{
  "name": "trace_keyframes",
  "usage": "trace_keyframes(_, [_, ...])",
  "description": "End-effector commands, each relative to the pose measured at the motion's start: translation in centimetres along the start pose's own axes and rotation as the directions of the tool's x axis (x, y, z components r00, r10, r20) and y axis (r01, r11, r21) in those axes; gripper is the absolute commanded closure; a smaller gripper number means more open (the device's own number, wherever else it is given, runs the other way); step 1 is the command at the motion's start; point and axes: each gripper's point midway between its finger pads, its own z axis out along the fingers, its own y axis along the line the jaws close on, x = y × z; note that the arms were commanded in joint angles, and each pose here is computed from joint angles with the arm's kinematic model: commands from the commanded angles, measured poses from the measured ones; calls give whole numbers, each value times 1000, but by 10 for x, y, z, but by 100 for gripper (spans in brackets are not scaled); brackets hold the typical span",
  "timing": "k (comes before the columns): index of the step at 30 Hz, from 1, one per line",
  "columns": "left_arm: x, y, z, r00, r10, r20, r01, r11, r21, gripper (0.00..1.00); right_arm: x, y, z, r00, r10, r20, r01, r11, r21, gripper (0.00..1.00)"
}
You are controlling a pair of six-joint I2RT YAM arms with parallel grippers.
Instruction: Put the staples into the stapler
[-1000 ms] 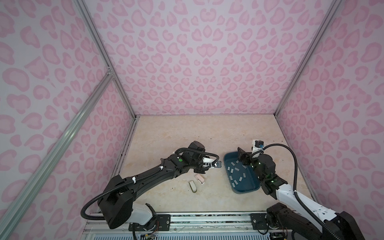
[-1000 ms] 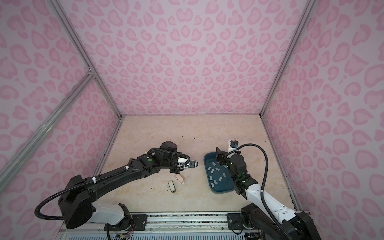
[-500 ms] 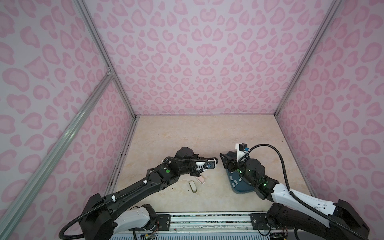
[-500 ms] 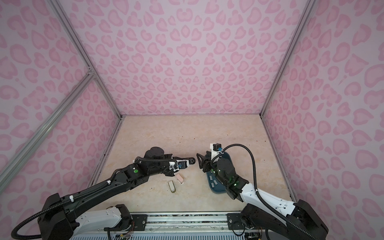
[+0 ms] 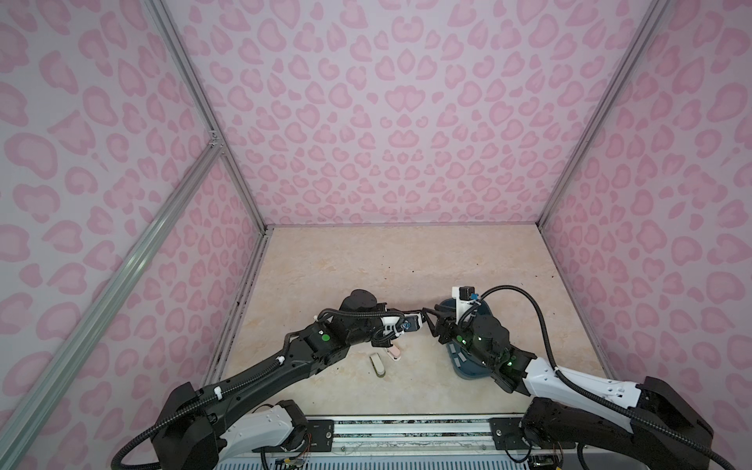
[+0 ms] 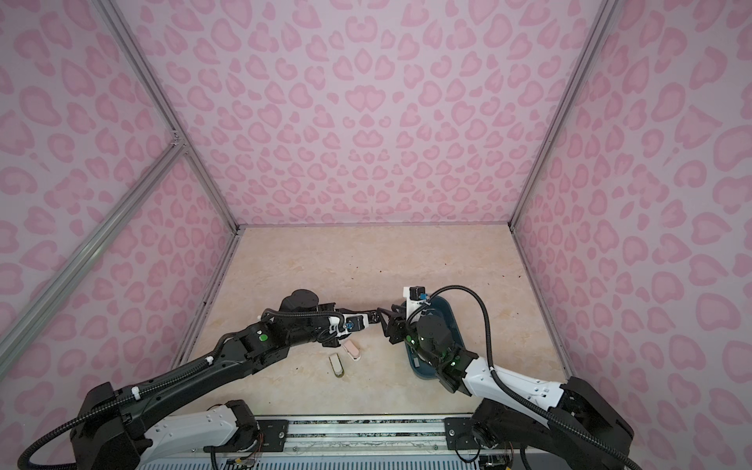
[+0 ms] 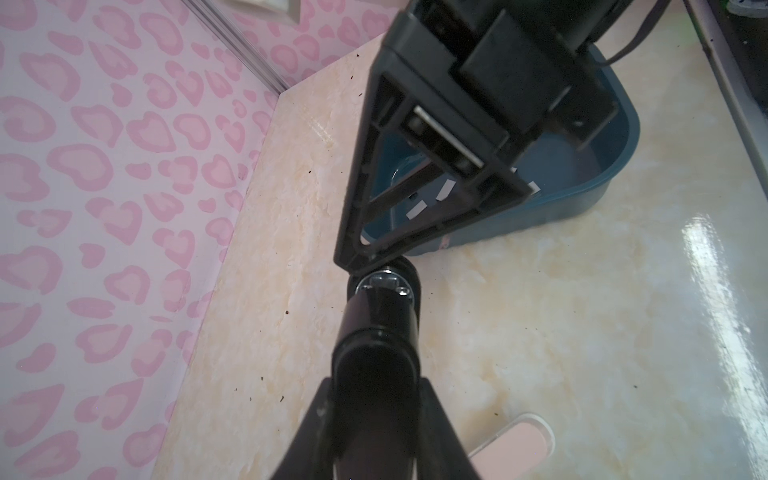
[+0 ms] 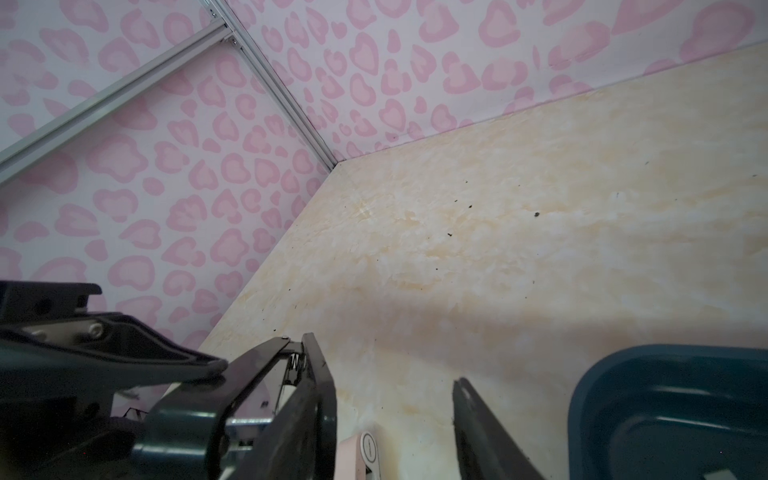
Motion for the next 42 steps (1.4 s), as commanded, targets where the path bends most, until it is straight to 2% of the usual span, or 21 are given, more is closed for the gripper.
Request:
trace_keyframes(1, [-21, 22, -6, 997, 20, 73, -14, 996, -84, 97, 2, 10, 1, 1000, 13, 3, -13, 999, -35, 47])
trace_keyframes(6, [-23, 23, -7, 997, 21, 77, -14, 996, -89, 97, 8, 13, 5, 999, 40, -10, -41, 998, -43, 52])
trace_keyframes(10, [-26, 23, -7, 996, 23, 89, -15, 996, -84, 97, 12, 11, 8, 997, 73, -12, -73, 996, -41, 60])
trace_keyframes(16, [-29, 5, -6, 990, 64, 128, -63, 998, -6, 97, 8, 16, 10, 994, 114, 2, -113, 991, -71, 71])
trace_keyframes(21, [-29, -3, -7, 987, 73, 143, -78, 996, 31, 97, 9, 18, 12, 991, 135, 1, -135, 987, -84, 93])
trace_keyframes(23, [-30, -3, -5, 988, 66, 143, -72, 997, 37, 87, 10, 22, 13, 989, 148, -6, -148, 984, -103, 100])
trace_keyframes(24, [-31, -2, -4, 987, 63, 146, -70, 997, 39, 80, 9, 24, 13, 988, 154, -6, -154, 981, -114, 100])
trace_keyframes(26, [-32, -2, -2, 988, 56, 146, -64, 997, 52, 72, 10, 27, 14, 987, 163, -8, -163, 978, -130, 100])
trace_keyframes(33, [-29, 0, 12, 991, 37, 127, -45, 997, 61, 65, 11, 32, 13, 979, 206, -6, -204, 964, -172, 100])
trace_keyframes(35, [-28, -1, 15, 992, 30, 125, -39, 997, 73, 59, 11, 32, 12, 977, 214, -2, -211, 961, -179, 100])
trace_keyframes(42, [-22, -5, 23, 994, 4, 110, -15, 995, 99, 58, 7, 26, 4, 972, 231, 32, -223, 960, -168, 100])
